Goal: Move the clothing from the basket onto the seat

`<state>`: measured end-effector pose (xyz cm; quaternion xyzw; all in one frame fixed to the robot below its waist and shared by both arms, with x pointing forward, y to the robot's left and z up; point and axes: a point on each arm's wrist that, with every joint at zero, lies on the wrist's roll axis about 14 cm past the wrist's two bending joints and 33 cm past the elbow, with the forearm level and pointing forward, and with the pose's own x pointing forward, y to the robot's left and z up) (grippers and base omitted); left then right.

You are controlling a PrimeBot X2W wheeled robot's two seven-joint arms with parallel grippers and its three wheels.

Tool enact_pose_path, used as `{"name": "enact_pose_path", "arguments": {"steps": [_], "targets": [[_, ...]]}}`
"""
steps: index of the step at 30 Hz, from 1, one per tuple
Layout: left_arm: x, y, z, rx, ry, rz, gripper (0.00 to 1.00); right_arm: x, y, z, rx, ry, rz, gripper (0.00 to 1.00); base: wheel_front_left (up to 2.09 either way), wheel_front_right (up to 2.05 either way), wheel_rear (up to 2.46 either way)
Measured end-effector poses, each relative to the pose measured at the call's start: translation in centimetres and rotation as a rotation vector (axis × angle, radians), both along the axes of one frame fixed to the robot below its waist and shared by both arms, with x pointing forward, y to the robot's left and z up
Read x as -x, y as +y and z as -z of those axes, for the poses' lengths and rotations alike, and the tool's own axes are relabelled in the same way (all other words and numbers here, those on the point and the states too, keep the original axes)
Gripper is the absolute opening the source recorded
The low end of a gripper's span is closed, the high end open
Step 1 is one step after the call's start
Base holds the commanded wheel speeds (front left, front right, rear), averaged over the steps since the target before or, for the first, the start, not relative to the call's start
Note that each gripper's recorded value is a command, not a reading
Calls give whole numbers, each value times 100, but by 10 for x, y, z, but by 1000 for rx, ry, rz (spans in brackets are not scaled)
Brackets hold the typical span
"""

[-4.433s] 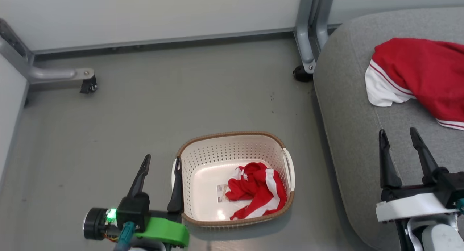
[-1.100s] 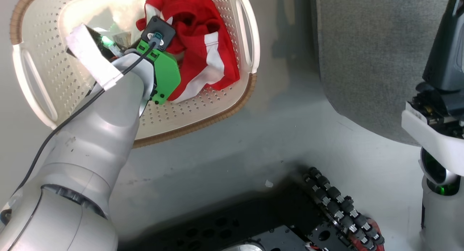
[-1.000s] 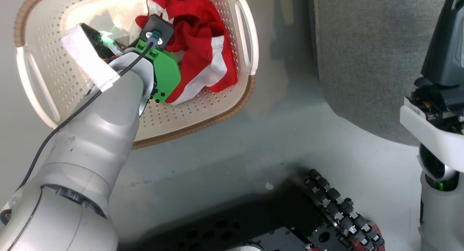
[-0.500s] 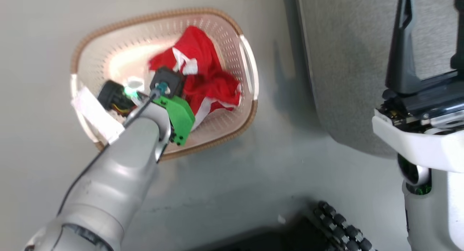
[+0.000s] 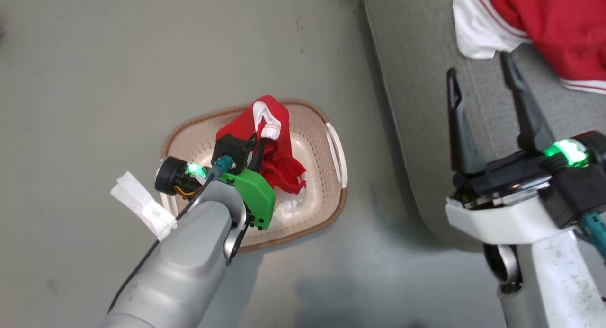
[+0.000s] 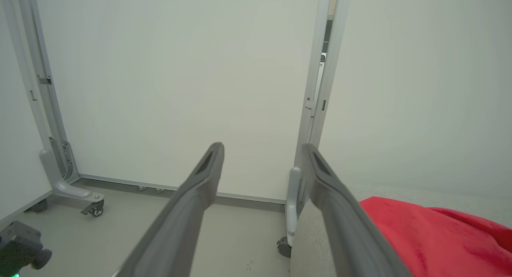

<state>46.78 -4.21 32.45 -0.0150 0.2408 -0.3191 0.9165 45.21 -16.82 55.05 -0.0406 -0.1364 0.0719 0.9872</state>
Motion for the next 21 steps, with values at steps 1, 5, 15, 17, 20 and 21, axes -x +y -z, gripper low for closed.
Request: {"name": "enact_pose_path", "arguments": {"steps": [1, 5, 15, 17, 20, 21], "targets": [[1, 0, -11, 8, -23, -9, 0, 6, 2, -2, -5, 2, -5, 100, 0, 0, 0], [6, 4, -51, 38, -110, -47, 0, 28, 11, -7, -35, 13, -29, 100, 0, 0, 0], [31, 11, -145, 127, -331, -97, 0, 85, 17, -28, -50, -23, -44, 100, 0, 0, 0], [34, 10, -165, 147, -384, -96, 0, 94, 16, -31, -53, -31, -40, 100, 0, 0, 0], [41, 9, -192, 172, -456, -92, 0, 107, 17, -30, -55, -30, -42, 100, 0, 0, 0], [43, 9, -200, 181, -478, -93, 0, 111, 18, -30, -55, -30, -44, 100, 0, 0, 0]]}}
